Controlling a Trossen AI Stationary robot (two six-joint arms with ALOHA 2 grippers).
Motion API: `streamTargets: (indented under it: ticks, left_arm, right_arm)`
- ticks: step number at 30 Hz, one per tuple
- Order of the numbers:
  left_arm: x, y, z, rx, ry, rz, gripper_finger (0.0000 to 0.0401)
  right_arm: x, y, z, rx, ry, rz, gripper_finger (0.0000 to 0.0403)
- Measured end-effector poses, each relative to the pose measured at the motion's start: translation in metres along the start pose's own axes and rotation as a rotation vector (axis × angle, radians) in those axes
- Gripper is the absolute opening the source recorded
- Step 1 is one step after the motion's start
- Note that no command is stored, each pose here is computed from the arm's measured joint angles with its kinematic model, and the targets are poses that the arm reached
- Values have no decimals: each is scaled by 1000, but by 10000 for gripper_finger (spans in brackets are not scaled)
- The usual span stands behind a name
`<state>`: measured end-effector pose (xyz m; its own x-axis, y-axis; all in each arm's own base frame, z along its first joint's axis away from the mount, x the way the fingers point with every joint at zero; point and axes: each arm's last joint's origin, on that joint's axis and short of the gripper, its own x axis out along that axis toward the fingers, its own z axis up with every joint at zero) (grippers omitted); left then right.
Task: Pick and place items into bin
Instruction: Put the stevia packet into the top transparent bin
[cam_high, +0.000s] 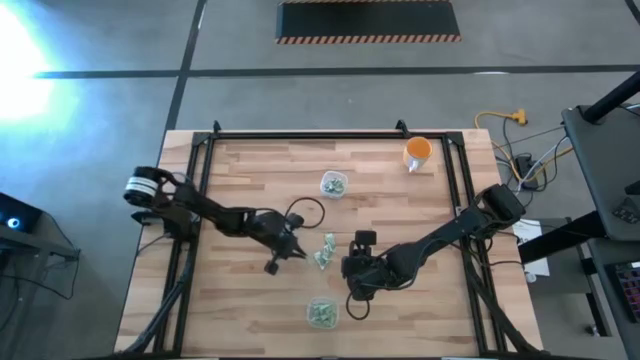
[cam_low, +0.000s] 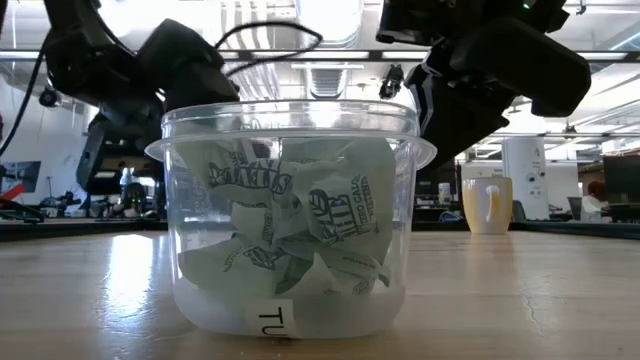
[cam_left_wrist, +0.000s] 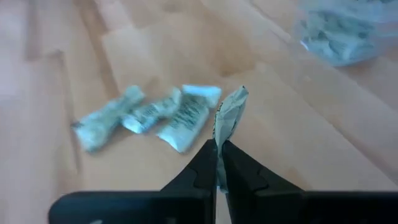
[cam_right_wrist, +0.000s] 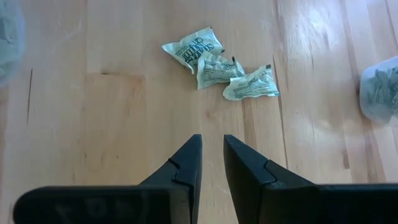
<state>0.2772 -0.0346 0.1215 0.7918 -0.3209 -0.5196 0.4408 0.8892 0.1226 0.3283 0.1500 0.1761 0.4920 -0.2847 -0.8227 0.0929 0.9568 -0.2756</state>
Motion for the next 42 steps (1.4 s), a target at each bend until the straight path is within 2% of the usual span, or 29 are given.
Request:
streamTargets:
  ticks: [5, 11, 17, 22, 30, 42]
  left_arm:
    - [-13, 3, 8, 22, -29, 113, 0]
    - [-26, 12, 17, 64, -62, 185, 0]
    - [-35, 41, 19, 19, -63, 330, 0]
    - [-46, 71, 19, -74, -85, 417, 0]
    - [-61, 116, 22, -224, -51, 378, 0]
    - [-56, 168, 43, -286, -31, 314, 0]
  right_arm:
    - [0, 0, -1, -1, 2, -1, 57]
    - [0, 0, -1, -2, 3, -1, 57]
    - [0, 0, -1, -2, 4, -1, 57]
    - [1, 0, -1, -1, 3, -1, 57]
    - [1, 0, -2, -3, 5, -2, 57]
    - [1, 0, -3, -5, 7, -3, 57]
